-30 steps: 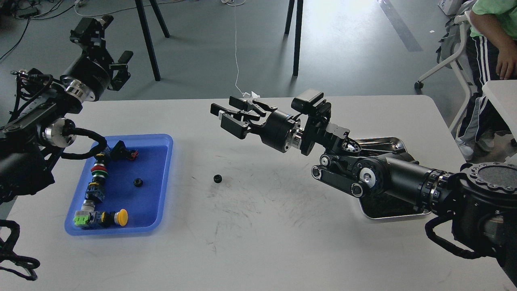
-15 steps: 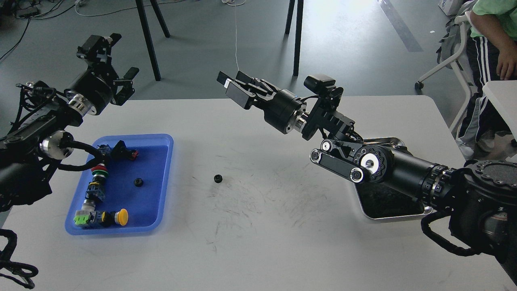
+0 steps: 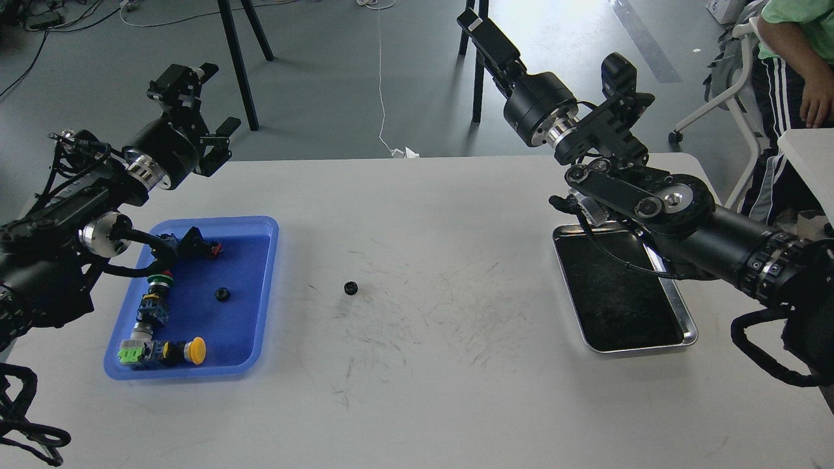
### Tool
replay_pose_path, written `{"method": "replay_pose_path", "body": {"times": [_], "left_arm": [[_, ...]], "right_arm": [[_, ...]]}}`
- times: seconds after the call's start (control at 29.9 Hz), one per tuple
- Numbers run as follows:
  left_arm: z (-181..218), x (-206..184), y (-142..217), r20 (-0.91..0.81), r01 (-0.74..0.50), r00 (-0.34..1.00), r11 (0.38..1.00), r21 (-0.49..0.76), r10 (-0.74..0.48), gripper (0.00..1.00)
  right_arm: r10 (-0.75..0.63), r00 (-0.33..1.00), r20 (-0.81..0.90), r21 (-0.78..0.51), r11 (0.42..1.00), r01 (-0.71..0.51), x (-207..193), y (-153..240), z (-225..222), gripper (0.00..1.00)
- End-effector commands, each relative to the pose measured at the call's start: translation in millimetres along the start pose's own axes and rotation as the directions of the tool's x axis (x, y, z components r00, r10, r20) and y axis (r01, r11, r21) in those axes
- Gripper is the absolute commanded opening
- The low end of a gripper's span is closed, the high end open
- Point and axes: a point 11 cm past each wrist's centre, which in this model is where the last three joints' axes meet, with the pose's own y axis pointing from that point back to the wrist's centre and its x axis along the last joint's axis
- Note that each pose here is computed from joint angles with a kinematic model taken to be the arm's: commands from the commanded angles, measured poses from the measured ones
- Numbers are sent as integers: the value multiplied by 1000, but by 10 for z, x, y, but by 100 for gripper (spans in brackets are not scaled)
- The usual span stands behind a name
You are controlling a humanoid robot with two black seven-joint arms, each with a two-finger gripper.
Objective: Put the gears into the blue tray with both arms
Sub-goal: 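Raise the right arm back above the metal tray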
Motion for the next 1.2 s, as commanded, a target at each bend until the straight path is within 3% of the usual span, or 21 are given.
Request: {"method": "replay_pose_path", "body": {"times": [0.0,0.3,1.17], "left_arm": [[37,10,-15,-16,-11,1000,1000,-19,11,99],[317,218,39,-109,-95,991,986,-139,80,99],[280,127,2,-68,-51,997,993,-106,44,98]], "right_arm": [[20,1000,1,-7,1000,-20,126,27,20,94],[35,999,4,-6,999,-35,186,27,10,94],[68,997,23,-4,998,-68,240,29,9,94]]}}
